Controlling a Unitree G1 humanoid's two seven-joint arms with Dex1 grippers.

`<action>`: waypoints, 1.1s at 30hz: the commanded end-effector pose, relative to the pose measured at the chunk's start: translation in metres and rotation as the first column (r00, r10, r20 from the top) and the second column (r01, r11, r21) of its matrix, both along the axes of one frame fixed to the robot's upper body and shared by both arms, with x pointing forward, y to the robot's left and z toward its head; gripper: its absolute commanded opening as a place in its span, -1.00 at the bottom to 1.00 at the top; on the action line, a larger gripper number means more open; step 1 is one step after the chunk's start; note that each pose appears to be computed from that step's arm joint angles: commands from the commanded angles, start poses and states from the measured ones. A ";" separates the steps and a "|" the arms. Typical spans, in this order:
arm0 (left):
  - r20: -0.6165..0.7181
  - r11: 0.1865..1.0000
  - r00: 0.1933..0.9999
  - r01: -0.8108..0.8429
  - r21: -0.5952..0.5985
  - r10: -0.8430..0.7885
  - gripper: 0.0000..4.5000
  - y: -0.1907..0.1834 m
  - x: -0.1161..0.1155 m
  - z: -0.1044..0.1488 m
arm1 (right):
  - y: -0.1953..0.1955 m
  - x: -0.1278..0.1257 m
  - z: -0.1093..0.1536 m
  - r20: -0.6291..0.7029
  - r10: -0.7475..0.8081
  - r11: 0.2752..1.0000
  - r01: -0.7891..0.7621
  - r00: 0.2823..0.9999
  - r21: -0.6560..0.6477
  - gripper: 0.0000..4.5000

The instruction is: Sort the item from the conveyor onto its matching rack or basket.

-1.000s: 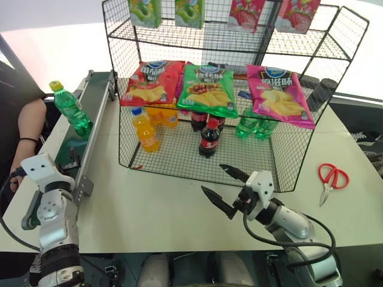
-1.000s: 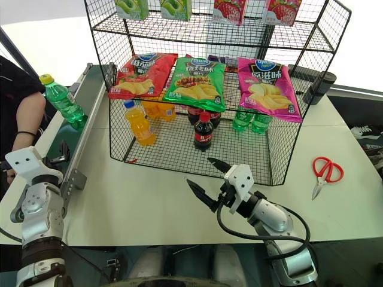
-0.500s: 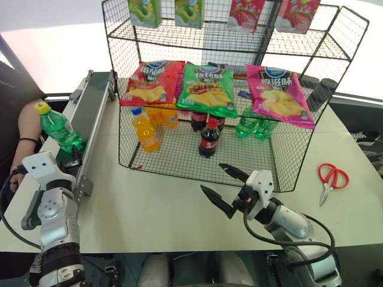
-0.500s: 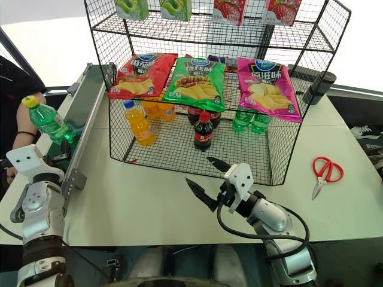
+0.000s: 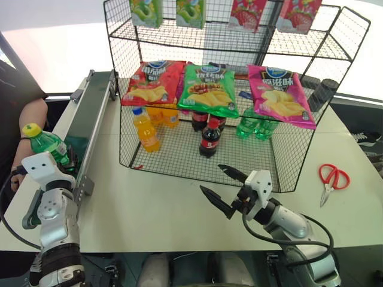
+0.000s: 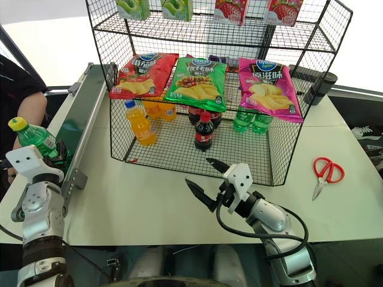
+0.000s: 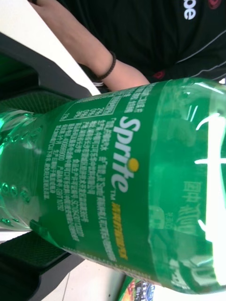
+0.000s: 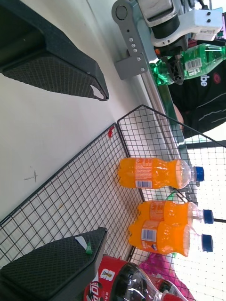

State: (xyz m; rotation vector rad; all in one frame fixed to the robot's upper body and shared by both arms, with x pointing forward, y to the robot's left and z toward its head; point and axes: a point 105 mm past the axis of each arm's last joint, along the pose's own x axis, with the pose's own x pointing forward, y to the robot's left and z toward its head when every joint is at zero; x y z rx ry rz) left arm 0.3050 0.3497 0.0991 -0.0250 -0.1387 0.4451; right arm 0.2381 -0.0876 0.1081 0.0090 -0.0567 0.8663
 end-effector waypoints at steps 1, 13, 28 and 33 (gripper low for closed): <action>0.070 0.998 0.997 0.018 0.068 -0.023 0.23 -0.004 -0.001 0.023 | 0.004 -0.004 0.013 0.042 0.015 0.999 -0.016 0.999 0.031 1.00; 0.072 0.735 0.757 0.602 0.312 -0.650 0.23 -0.114 -0.012 0.074 | -0.002 -0.001 0.017 0.065 0.028 1.000 -0.028 0.997 -0.001 1.00; -0.155 -0.034 0.005 0.969 0.243 -0.988 0.23 -0.280 -0.026 0.019 | 0.017 0.009 0.040 0.088 0.118 0.993 -0.118 0.989 0.000 1.00; -0.158 -0.127 -0.088 0.956 0.263 -0.984 0.23 -0.295 -0.024 0.021 | 0.017 0.008 0.040 0.077 0.107 0.994 -0.108 0.991 0.002 1.00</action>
